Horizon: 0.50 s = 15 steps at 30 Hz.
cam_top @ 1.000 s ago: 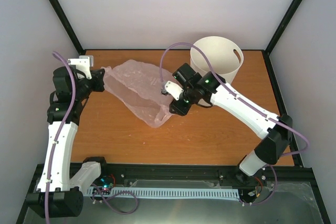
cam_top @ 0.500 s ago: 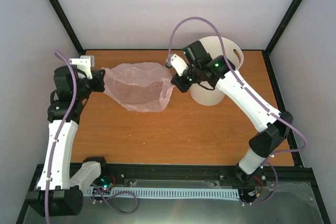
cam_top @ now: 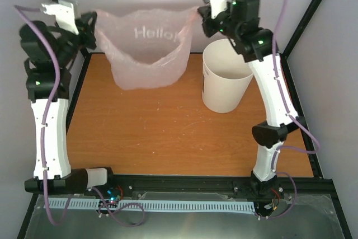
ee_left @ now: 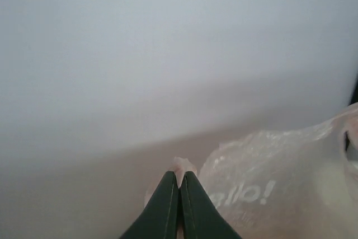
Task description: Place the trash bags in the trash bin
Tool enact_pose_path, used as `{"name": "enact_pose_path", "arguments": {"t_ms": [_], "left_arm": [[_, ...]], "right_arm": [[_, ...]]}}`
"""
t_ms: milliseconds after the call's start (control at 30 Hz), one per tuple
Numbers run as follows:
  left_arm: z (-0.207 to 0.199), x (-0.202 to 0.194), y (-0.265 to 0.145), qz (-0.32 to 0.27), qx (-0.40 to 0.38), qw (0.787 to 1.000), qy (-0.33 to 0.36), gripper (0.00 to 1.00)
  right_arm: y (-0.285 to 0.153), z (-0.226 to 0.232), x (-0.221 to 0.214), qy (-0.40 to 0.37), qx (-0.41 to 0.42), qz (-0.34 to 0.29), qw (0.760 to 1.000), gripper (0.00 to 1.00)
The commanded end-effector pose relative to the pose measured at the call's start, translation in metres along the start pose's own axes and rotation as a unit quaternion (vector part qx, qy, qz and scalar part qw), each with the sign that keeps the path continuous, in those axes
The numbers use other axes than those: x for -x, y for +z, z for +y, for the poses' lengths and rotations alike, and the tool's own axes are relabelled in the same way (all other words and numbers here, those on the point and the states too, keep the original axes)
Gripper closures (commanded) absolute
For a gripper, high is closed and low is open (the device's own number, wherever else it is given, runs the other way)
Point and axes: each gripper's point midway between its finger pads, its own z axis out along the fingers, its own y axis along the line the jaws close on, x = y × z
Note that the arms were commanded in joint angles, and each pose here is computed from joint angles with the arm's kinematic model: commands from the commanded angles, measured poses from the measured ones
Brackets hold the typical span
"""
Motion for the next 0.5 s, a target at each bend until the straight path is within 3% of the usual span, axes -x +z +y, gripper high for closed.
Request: {"name": "enact_pose_path", "arguments": {"t_ms": [0,233,467], "left_arm": [[-0.041,0.099,-0.025,-0.122,-0.096,0.987,0.047,0.99],[-0.064,0.153,-0.029,-0.19,-0.173,0.966,0.036,0.99],[-0.091,0.151,-0.008,-0.194,-0.216,0.956,0.036,0.99]], "right_arm": [[-0.075,-0.038,0.083,-0.011,-0.098,-0.148,0.984,0.97],[-0.148,-0.047,0.135,-0.042,-0.159,-0.229,0.959,0.97],[-0.199,-0.066,0.144,-0.067,-0.239,-0.242,0.938,0.97]]}}
